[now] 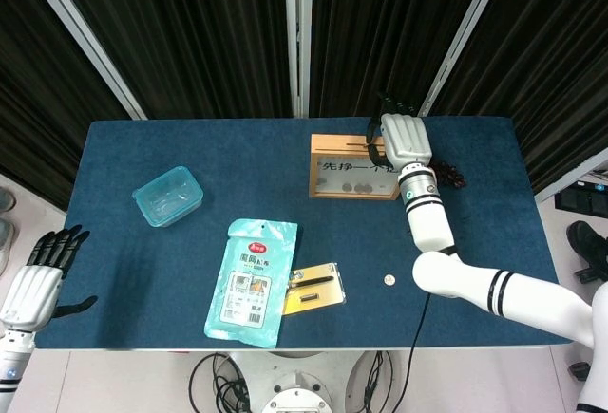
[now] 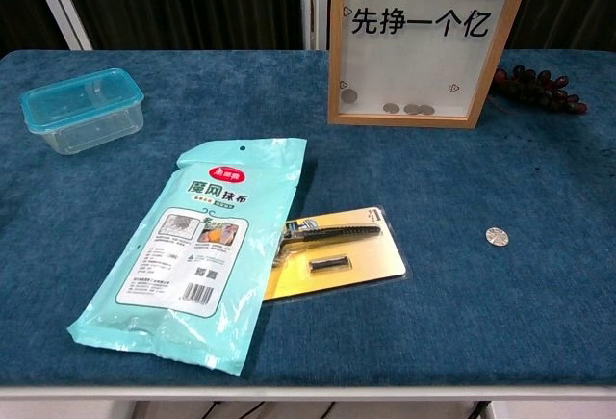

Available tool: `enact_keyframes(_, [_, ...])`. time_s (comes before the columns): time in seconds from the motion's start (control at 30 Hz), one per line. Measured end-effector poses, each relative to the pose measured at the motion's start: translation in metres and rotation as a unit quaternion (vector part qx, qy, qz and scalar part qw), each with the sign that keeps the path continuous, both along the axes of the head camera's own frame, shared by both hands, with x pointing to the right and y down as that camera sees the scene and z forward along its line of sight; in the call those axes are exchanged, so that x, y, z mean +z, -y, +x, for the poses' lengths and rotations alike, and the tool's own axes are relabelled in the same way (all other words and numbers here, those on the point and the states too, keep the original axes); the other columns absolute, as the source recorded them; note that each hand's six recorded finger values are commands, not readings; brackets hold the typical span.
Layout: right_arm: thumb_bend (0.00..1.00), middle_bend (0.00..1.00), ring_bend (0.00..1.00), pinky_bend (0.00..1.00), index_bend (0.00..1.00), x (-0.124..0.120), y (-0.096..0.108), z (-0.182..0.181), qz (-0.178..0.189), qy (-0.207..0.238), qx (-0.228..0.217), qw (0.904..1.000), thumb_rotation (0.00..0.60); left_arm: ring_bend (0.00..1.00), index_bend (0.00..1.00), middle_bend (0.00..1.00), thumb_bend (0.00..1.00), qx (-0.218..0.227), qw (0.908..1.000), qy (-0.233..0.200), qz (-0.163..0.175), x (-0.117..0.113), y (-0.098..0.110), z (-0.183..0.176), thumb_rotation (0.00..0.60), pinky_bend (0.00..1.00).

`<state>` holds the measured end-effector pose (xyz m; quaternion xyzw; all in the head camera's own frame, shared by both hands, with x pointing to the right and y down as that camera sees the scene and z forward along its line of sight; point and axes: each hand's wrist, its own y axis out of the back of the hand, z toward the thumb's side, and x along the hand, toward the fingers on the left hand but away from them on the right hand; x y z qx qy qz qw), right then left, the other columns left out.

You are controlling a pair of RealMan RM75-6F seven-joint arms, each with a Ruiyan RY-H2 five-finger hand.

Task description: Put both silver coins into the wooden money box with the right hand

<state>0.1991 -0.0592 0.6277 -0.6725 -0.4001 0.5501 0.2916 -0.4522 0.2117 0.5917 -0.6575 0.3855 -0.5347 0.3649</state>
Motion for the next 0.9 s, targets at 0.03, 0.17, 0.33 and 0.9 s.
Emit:
enact_keyframes(0.03, [0.37,0.02,0.0,0.0,0.79,0.0007,-0.0002,-0.0001,-0.001,0.001,0.001,1.0,0.6,0.0,0.0,0.0,0.05,0.0,1.0,0.0,0.0,-0.0002,0.0001,-0.0001,0.6,0.0])
enact_keyframes(0.17, [0.38,0.02,0.0,0.0,0.79,0.0018,0.0001,0.0005,-0.001,0.0,0.004,1.0,0.6,0.0,0.0,0.0,0.05,-0.002,1.0,0.002,0.0,-0.0008,0.0001,-0.0014,0.6,0.0])
enact_keyframes(0.33, [0.38,0.02,0.0,0.0,0.71,0.0041,-0.0006,0.0021,-0.004,-0.003,0.004,1.0,0.6,0.0,0.0,0.0,0.05,-0.005,1.0,0.002,0.0,-0.0008,-0.0005,-0.0029,0.6,0.0])
enact_keyframes(0.9, [0.36,0.0,0.0,0.0,0.0,-0.0002,-0.0024,0.0073,0.001,0.008,-0.009,0.9999,0.6,0.0,0.0,0.0,0.05,-0.003,1.0,0.004,0.0,-0.0014,0.0011,-0.0012,0.6,0.0])
